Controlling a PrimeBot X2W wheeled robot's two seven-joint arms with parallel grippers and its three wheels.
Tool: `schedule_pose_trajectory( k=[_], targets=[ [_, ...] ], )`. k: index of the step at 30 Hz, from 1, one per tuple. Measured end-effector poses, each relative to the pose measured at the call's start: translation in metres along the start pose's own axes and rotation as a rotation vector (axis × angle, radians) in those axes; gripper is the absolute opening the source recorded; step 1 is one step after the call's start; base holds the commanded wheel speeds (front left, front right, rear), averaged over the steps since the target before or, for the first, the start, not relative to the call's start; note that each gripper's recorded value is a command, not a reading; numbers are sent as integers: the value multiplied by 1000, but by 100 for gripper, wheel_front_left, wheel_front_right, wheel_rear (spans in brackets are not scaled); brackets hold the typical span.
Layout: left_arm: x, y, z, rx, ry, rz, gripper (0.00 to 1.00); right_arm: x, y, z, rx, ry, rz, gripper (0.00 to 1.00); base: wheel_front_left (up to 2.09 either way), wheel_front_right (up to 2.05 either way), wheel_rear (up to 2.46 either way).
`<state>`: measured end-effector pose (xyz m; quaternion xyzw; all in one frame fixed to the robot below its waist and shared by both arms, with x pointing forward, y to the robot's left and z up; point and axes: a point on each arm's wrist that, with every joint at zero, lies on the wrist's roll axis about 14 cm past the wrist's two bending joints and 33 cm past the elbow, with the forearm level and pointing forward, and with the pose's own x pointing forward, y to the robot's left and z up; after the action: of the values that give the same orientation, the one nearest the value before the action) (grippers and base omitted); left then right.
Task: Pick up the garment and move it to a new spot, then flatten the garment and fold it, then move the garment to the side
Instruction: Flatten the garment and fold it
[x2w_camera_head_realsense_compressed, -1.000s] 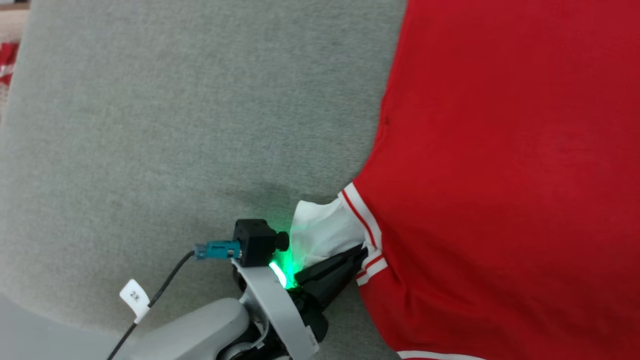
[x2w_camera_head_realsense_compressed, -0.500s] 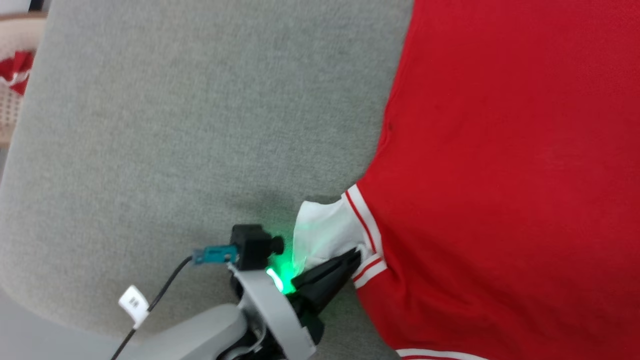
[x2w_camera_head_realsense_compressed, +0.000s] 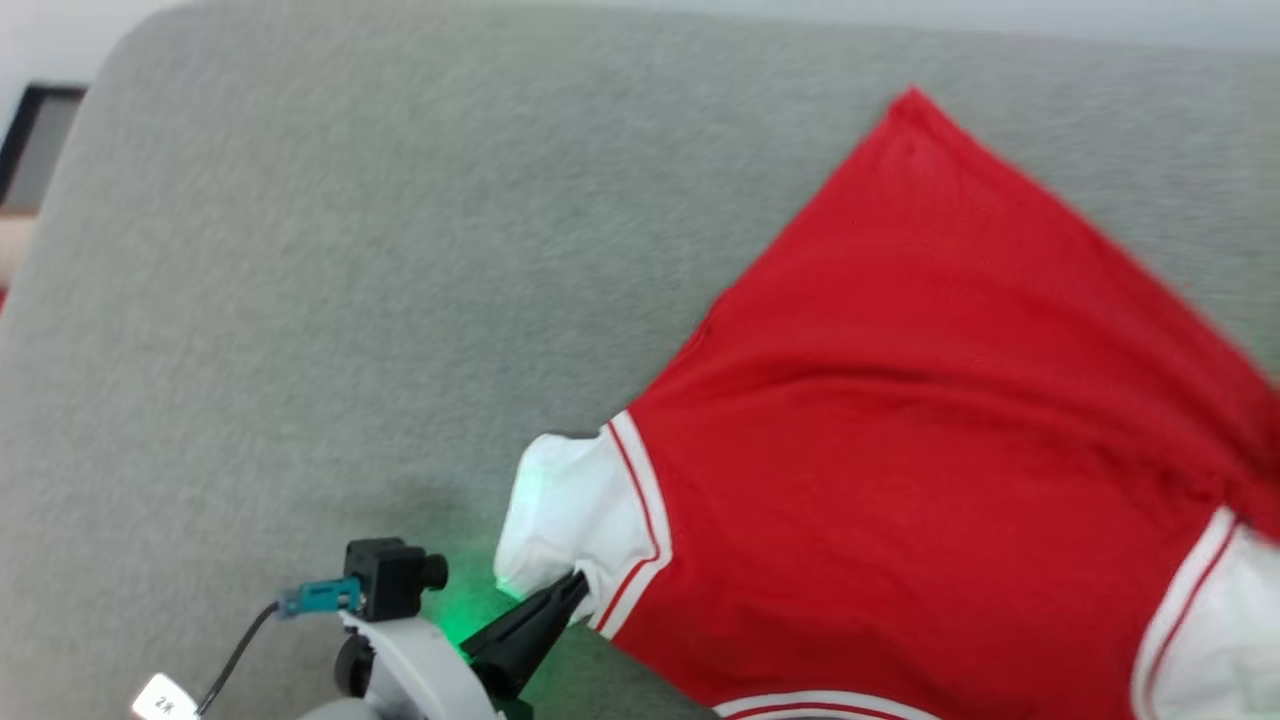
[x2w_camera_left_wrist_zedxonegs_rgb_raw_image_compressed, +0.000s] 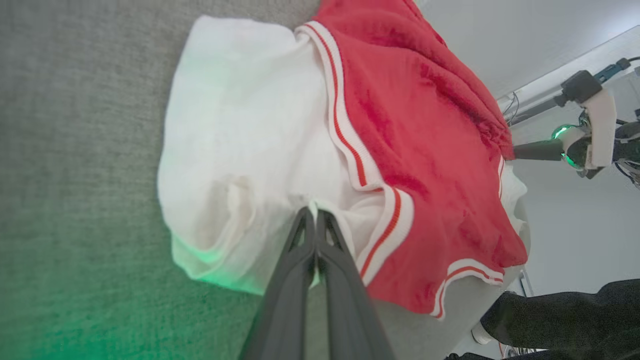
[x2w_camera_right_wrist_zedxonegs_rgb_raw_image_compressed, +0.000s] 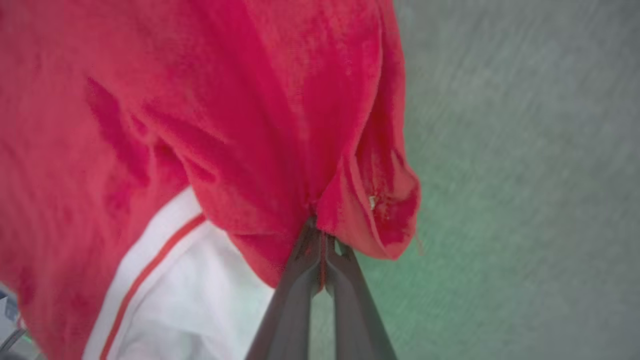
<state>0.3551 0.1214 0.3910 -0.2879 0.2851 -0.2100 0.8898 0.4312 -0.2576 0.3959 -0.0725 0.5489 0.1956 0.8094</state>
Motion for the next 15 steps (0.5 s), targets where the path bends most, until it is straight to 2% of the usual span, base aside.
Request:
schedule_pose_trajectory(
  k=[8,15],
  targets=[
    [4,-17,9,59,-24,-56,0,-25,45,-109,57,91,97,0,0,0,0],
    [9,-24,13,119,-27,-80,0,-28,92,-159,76,118,173,0,0,0,0]
  ],
)
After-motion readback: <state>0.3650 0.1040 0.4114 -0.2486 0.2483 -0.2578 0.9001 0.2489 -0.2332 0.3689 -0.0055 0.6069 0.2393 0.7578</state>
